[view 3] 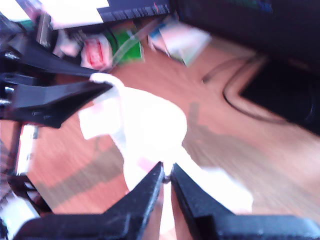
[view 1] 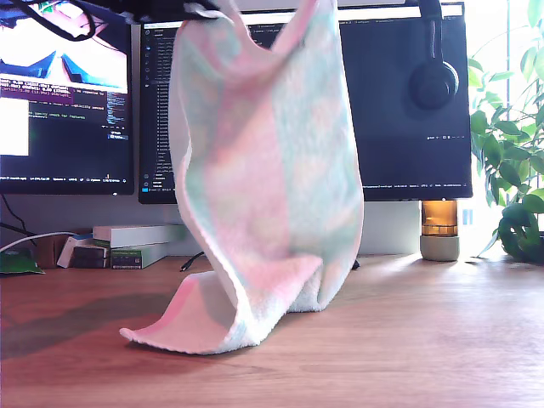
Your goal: Fold the tea towel to a neat square and place it to the right
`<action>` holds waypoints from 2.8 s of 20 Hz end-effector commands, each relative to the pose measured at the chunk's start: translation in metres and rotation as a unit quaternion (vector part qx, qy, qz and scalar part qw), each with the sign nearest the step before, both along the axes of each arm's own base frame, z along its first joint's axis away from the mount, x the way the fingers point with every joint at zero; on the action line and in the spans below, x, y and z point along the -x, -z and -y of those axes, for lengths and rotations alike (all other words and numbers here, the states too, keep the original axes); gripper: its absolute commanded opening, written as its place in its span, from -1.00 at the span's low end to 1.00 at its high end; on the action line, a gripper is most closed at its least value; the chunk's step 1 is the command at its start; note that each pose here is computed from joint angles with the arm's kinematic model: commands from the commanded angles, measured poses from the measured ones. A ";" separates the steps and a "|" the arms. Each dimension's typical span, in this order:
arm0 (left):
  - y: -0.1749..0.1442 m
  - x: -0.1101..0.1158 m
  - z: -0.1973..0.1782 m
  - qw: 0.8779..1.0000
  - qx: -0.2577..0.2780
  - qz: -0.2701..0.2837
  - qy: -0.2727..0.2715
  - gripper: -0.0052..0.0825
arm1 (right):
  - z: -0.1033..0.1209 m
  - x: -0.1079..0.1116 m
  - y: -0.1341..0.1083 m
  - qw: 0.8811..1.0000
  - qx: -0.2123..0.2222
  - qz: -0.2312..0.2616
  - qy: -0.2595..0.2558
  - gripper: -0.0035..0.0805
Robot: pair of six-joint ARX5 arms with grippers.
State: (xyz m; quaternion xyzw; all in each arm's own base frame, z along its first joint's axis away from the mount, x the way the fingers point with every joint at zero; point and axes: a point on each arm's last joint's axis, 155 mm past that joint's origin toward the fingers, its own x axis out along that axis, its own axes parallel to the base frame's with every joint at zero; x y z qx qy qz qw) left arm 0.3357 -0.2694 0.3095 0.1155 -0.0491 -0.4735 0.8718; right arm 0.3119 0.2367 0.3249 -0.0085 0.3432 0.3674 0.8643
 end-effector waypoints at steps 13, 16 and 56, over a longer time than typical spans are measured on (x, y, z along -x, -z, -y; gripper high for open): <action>-0.059 0.085 0.021 0.994 0.014 0.007 0.107 -0.93 | 0.006 0.044 -0.032 0.997 0.028 0.065 0.007 -0.95; -0.045 0.098 0.033 0.993 -0.011 -0.004 0.119 -0.93 | 0.013 0.052 -0.037 0.996 0.042 0.080 0.018 -0.95; -0.120 -0.108 -0.008 0.992 -0.071 0.095 -0.040 -0.93 | -0.041 -0.172 -0.115 0.950 -0.013 0.295 0.099 -0.95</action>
